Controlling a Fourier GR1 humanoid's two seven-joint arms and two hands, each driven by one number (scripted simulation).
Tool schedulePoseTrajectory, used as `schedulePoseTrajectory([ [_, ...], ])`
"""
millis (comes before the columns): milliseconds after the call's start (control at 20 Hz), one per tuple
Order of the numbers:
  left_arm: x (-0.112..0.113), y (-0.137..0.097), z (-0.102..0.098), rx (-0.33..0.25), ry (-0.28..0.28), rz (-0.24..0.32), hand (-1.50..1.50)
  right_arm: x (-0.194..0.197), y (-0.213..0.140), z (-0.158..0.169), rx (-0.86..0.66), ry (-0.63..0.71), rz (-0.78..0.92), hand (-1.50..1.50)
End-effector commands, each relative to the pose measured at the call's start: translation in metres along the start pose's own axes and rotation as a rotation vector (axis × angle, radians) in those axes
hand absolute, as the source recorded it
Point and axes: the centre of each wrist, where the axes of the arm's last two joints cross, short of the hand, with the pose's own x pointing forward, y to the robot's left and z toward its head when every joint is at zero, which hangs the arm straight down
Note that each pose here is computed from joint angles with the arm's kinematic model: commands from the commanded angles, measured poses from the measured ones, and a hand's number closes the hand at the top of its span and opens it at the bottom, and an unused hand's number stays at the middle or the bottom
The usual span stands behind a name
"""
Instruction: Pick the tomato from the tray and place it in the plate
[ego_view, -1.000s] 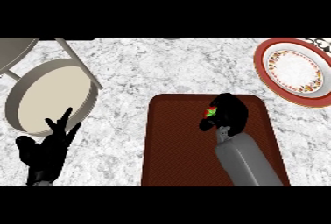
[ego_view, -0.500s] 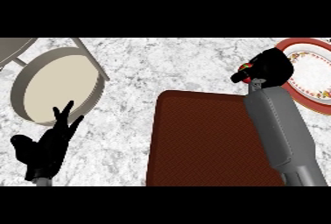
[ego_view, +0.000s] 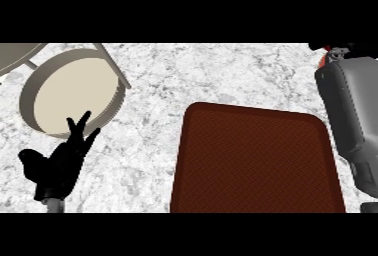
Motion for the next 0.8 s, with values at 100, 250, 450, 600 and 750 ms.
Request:
schedulePoseTrajectory([
  [100, -0.014, -0.023, 0.0, -0.109, 0.082, 0.027, 0.0, 0.011, -0.025, -0.029, -0.199, 0.271, -0.191, 1.5],
  [250, -0.017, -0.027, 0.002, -0.109, 0.097, 0.041, 0.0, -0.004, -0.015, -0.036, -0.261, 0.298, -0.228, 1.5],
  [450, -0.015, -0.024, 0.002, -0.096, 0.103, 0.034, 0.0, -0.014, -0.006, -0.041, -0.359, 0.307, -0.203, 1.5],
  [600, -0.016, -0.021, 0.001, -0.091, 0.116, 0.046, 0.0, -0.034, 0.007, -0.05, -0.398, 0.345, -0.169, 1.5],
  [750, -0.023, -0.025, 0.004, -0.068, 0.13, 0.051, 0.0, -0.06, 0.018, -0.059, -0.471, 0.36, -0.144, 1.5],
])
